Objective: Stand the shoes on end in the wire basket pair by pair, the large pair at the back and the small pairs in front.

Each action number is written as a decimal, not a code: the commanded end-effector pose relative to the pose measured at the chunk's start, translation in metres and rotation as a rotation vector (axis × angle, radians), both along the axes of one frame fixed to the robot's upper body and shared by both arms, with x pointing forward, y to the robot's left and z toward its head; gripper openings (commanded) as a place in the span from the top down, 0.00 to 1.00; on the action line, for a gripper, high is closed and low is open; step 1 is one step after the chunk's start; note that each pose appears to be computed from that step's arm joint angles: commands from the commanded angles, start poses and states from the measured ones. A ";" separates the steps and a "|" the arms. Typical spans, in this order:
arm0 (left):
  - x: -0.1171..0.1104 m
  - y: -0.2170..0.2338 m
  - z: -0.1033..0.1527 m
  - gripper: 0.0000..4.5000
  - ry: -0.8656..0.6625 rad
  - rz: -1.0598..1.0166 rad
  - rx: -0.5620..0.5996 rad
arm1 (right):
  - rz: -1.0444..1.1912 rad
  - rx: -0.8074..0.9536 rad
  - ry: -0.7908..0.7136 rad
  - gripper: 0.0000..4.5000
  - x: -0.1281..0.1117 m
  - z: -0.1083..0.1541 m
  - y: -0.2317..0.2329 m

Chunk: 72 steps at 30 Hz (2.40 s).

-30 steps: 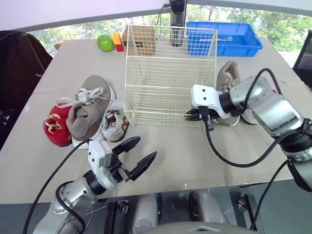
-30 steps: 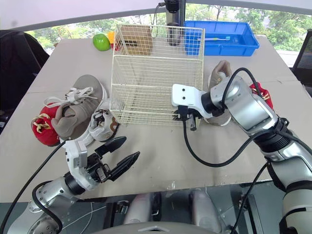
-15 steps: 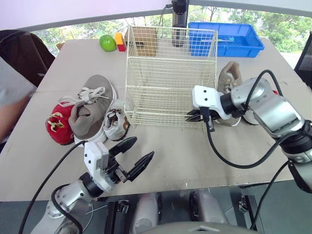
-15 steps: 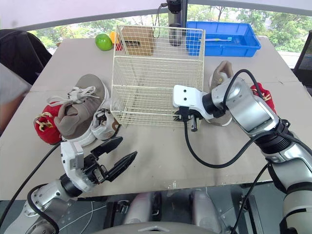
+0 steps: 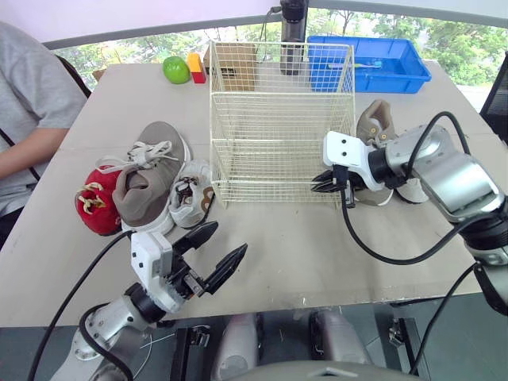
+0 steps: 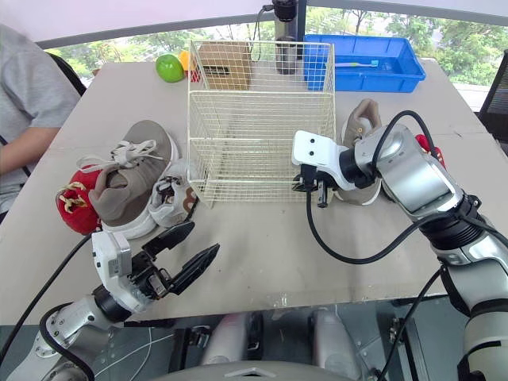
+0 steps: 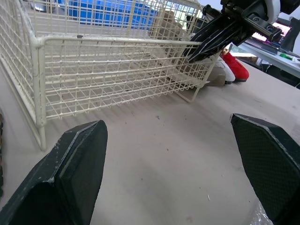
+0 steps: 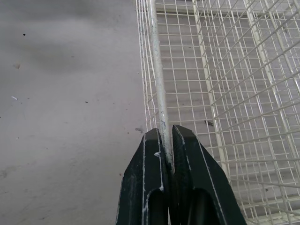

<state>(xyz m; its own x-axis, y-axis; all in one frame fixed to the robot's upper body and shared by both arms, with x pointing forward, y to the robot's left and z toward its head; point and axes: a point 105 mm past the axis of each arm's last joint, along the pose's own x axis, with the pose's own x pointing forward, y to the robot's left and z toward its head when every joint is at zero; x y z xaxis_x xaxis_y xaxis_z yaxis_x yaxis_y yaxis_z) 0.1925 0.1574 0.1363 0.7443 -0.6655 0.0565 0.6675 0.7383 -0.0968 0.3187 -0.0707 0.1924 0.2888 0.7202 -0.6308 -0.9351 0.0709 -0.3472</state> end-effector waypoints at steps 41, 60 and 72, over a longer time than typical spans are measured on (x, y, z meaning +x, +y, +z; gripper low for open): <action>0.027 0.123 0.024 0.00 -0.064 0.874 0.257 | 0.266 0.858 -0.034 0.01 -0.076 0.048 0.035; 0.068 0.130 -0.010 0.75 0.072 0.848 0.263 | 0.231 0.817 -0.018 0.00 -0.078 0.037 0.036; 0.065 0.122 0.166 0.83 -0.584 0.945 -0.384 | 0.197 0.924 -0.109 0.00 -0.052 0.088 0.038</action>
